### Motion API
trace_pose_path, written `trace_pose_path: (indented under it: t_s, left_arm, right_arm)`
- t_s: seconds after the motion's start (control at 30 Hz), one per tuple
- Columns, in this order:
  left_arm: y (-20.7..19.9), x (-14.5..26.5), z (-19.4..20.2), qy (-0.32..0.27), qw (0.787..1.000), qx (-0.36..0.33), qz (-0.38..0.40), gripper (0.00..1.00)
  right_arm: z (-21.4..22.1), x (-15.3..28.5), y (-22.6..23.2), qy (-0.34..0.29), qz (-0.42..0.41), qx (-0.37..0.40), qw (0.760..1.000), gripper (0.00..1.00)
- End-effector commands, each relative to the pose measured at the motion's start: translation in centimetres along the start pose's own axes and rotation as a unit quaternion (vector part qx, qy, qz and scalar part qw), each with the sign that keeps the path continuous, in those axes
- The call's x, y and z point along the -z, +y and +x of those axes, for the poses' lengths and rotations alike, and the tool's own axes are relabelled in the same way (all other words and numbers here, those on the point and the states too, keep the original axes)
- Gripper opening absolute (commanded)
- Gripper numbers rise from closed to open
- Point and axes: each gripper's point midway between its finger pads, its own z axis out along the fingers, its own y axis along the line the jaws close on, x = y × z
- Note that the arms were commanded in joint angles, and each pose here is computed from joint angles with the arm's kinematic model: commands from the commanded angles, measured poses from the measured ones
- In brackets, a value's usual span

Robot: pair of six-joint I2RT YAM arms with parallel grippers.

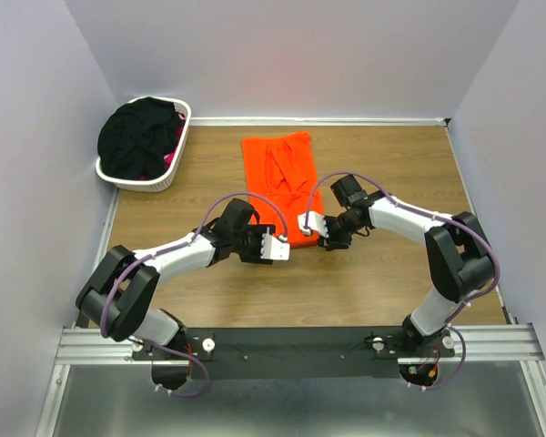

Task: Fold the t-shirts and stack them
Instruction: Fold the tshirt

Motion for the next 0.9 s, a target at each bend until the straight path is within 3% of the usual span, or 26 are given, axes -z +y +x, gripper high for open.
trace_pose_path:
  t_s: [0.0,0.3,0.5,0.87]
  left_arm:
    - [-0.5,-0.3,1.1,0.021,1.0,-0.016,0.002,0.64]
    - [-1.3,-0.3,1.9,0.035,0.999,-0.014,0.014,0.65]
    - [-1.1,-0.6,2.0,0.039,0.999,-0.011,0.014,0.46]
    - [-2.0,-0.8,2.8,0.053,0.998,0.003,0.038,0.36]
  right_arm:
    - [0.0,-0.2,-1.2,0.005,0.023,0.02,1.0,0.43]
    - [-2.2,2.4,-1.9,-0.02,0.058,0.049,0.997,0.47]
    - [-1.5,1.6,-2.6,-0.005,0.052,0.052,0.997,0.49]
    - [0.0,-1.1,-2.2,0.004,0.02,0.031,0.999,0.52]
